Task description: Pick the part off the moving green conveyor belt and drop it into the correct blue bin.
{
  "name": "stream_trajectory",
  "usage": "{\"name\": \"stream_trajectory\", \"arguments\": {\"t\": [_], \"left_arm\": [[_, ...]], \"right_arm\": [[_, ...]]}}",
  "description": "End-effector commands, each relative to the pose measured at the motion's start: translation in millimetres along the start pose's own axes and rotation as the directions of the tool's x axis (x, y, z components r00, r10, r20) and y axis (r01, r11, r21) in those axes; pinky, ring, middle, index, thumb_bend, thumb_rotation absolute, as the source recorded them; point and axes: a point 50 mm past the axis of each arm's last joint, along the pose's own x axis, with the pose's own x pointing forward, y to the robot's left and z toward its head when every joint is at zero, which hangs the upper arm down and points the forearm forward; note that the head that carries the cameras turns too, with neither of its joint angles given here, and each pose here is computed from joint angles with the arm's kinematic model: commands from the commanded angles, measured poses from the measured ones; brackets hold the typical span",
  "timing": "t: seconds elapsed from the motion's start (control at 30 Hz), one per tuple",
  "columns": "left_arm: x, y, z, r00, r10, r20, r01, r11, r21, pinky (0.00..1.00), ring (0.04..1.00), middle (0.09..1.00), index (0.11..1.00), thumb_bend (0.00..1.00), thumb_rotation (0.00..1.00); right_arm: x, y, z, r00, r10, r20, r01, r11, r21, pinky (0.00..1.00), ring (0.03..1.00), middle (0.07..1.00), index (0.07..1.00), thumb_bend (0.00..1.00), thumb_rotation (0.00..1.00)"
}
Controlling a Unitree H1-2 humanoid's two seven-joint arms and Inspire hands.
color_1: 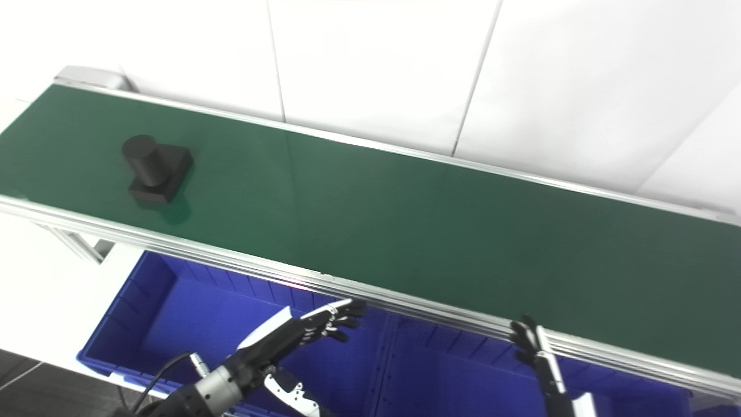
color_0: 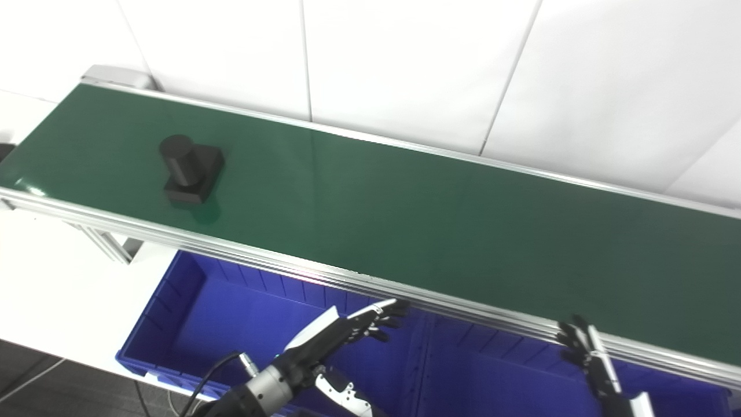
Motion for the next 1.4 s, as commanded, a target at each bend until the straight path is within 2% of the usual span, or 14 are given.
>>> {"name": "stream_trajectory", "arguments": {"t": [0.0,0.07,0.13,0.4,0.5,0.7,0.93,1.03,1.1,1.2,1.37], "left_arm": [[6.2,-0.3,7.3,0.998,0.02,0.058,-0.021,1.0,0.014,0.78,0.86,0.905,0.915,0.97,0.13],[8.4,-1.8,7.1,0.998,0.023,0.062,-0.024,1.0,0.009,0.76,0.849,0.895,0.906,0.97,0.11],[9.7,-2.6,7.1,0.998,0.023,0.061,-0.023,1.0,0.006,0.76,0.845,0.893,0.904,0.97,0.11],[13.0,-2.0,7.9,0.998,0.011,0.06,-0.011,1.0,0.011,0.76,0.845,0.896,0.911,0.97,0.12],[14.3,-1.1,7.5,0.998,0.011,0.059,-0.011,1.0,0.01,0.76,0.846,0.897,0.915,0.97,0.12],[17.3,0.2,5.3,0.998,0.018,0.062,-0.018,1.0,0.002,0.78,0.859,0.902,0.916,0.97,0.12],[20.2,-0.8,6.2,0.998,0.024,0.059,-0.025,1.0,0.003,0.79,0.866,0.9,0.911,0.97,0.12],[22.0,-1.5,5.5,0.998,0.026,0.065,-0.027,1.0,0.011,0.78,0.859,0.897,0.909,0.97,0.13],[23.4,-2.7,4.8,0.997,0.027,0.07,-0.027,1.0,0.002,0.78,0.856,0.895,0.906,0.97,0.12],[24.8,-4.2,4.5,0.997,0.02,0.076,-0.02,1.0,-0.001,0.78,0.865,0.903,0.91,0.97,0.12],[27.0,-6.8,6.0,0.997,0.014,0.078,-0.014,1.0,0.0,0.8,0.867,0.905,0.908,0.96,0.14]], "right_arm": [[10.2,-10.4,16.2,0.994,-0.026,0.102,0.025,1.0,0.013,0.84,0.888,0.919,0.981,0.9,0.33],[13.4,-12.9,18.2,0.993,-0.033,0.111,0.028,0.998,0.047,0.87,0.894,0.92,0.989,0.88,0.27],[14.9,-15.0,18.5,0.993,-0.036,0.116,0.029,0.998,0.062,0.87,0.895,0.922,0.993,0.87,0.25],[18.9,-24.1,18.8,0.991,-0.049,0.124,0.045,0.998,0.035,0.88,0.901,0.923,1.0,0.83,0.28],[24.3,-27.8,19.5,0.991,-0.052,0.125,0.048,0.998,0.031,0.84,0.891,0.919,1.0,0.82,0.33],[43.3,-36.9,24.1,0.984,-0.052,0.168,0.053,0.999,-0.001,0.89,0.902,0.926,1.0,0.81,0.38],[73.4,-47.7,32.6,0.976,-0.054,0.213,0.062,0.998,-0.032,0.88,0.893,0.916,0.985,0.81,0.41],[83.7,-50.7,36.3,0.977,-0.05,0.208,0.059,0.998,-0.036,0.91,0.9,0.904,0.981,0.81,0.42],[92.7,-52.4,42.3,0.979,-0.041,0.2,0.05,0.998,-0.044,0.85,0.901,0.912,0.978,0.8,0.45],[105.4,-52.9,51.7,0.982,-0.023,0.189,0.036,0.997,-0.065,0.84,0.894,0.918,0.971,0.79,0.47],[126.2,-51.6,62.2,0.982,-0.011,0.189,0.026,0.997,-0.073,0.86,0.891,0.915,0.95,0.79,0.43]]}}
